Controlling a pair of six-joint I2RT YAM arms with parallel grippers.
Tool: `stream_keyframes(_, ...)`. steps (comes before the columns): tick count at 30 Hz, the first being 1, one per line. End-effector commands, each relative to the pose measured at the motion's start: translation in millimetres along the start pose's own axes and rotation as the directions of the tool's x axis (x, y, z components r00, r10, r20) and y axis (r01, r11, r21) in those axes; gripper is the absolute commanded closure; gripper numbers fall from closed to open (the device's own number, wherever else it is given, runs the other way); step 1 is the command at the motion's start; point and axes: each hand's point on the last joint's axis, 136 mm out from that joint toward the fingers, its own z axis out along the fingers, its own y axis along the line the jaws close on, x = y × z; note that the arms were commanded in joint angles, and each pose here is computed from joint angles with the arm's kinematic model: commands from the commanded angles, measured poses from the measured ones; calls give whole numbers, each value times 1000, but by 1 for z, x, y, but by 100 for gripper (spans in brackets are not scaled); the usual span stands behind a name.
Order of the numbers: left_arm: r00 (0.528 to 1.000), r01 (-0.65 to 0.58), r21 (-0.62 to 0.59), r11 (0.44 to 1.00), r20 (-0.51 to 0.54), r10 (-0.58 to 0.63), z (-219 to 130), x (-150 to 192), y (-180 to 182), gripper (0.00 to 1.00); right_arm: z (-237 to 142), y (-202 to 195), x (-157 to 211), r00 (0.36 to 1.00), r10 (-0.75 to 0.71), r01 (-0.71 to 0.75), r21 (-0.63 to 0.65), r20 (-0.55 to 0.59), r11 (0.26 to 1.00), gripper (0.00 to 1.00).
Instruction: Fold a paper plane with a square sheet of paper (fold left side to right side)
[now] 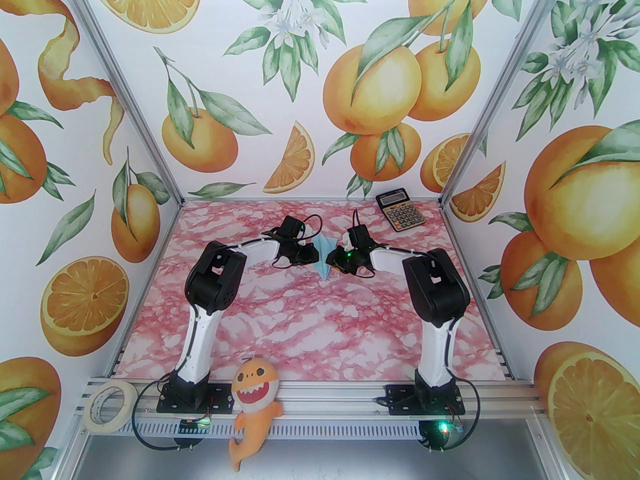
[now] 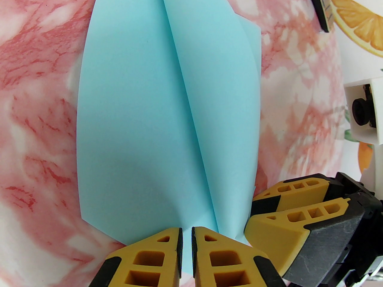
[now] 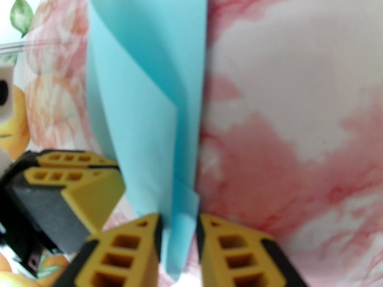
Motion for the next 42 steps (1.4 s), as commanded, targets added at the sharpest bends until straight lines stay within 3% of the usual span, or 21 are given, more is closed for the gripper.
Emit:
stream_keyframes(1,999,-15,1,1000,-28,15,0,9,-1,85,18,-10,4,1000,-24,24,30,-5,999,73)
stream_keyframes(42,999,-19,10,1000,-38,19,5,12,-5,85,26,-4,4,1000,1,-1,-34,-8,999,77)
